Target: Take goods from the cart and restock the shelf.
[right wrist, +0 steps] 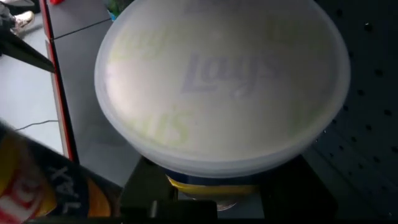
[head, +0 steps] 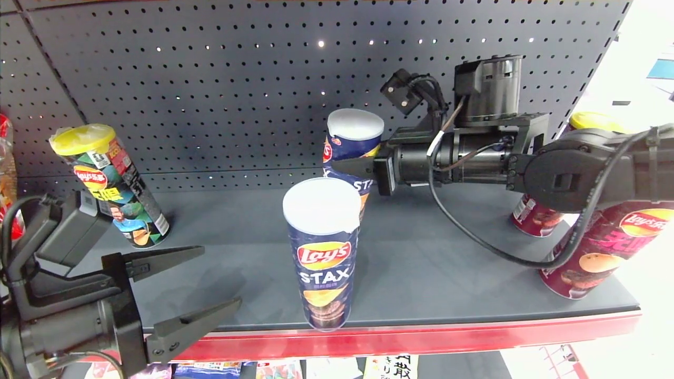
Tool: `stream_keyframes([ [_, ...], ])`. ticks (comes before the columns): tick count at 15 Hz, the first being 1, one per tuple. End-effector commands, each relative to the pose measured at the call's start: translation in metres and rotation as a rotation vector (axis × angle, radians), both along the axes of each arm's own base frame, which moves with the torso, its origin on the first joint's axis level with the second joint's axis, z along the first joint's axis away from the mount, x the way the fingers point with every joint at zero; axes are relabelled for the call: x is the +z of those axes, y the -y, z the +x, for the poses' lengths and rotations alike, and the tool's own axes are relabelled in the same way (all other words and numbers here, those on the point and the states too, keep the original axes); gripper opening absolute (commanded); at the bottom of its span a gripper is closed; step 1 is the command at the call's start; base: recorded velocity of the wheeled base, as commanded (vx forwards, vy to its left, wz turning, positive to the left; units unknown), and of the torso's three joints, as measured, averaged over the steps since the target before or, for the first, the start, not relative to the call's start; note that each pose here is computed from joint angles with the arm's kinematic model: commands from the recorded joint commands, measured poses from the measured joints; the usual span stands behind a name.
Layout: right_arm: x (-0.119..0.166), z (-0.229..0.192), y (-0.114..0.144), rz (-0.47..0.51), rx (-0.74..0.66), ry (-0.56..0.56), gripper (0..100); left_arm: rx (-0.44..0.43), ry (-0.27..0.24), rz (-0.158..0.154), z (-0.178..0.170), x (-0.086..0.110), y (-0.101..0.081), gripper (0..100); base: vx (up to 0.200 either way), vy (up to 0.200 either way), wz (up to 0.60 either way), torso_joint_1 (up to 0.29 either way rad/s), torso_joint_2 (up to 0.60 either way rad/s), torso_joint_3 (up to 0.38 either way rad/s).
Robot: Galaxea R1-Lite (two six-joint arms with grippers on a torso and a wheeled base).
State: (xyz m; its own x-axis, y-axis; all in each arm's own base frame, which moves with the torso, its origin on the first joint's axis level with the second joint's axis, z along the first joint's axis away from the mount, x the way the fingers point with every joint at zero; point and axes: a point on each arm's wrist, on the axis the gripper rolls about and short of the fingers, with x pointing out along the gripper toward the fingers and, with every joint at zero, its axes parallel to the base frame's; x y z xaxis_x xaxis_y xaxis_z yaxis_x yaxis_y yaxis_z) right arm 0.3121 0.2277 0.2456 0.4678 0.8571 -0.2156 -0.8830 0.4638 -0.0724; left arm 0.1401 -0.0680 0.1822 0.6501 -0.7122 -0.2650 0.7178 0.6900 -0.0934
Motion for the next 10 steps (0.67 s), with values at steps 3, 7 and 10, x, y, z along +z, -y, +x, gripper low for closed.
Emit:
stream_keyframes([
  [3, -0.0090, 0.0060, -0.0040, -0.013, -0.001, -0.016, 0, -0.003, -0.011, 0.003, 0.0031, -0.0011, 0.0014, 100, 0.000, 0.000, 0.00, 0.000, 0.00, 0.000],
  [7, -0.0066, 0.0043, -0.0029, -0.012, 0.002, -0.010, 0, -0.008, -0.024, 0.008, 0.0081, -0.0029, 0.0036, 100, 0.000, 0.000, 0.00, 0.000, 0.00, 0.000],
  [10, -0.0033, 0.0035, 0.0006, -0.017, -0.002, 0.008, 0, -0.007, -0.031, 0.010, 0.0095, -0.0040, 0.0041, 100, 0.000, 0.000, 0.00, 0.000, 0.00, 0.000],
])
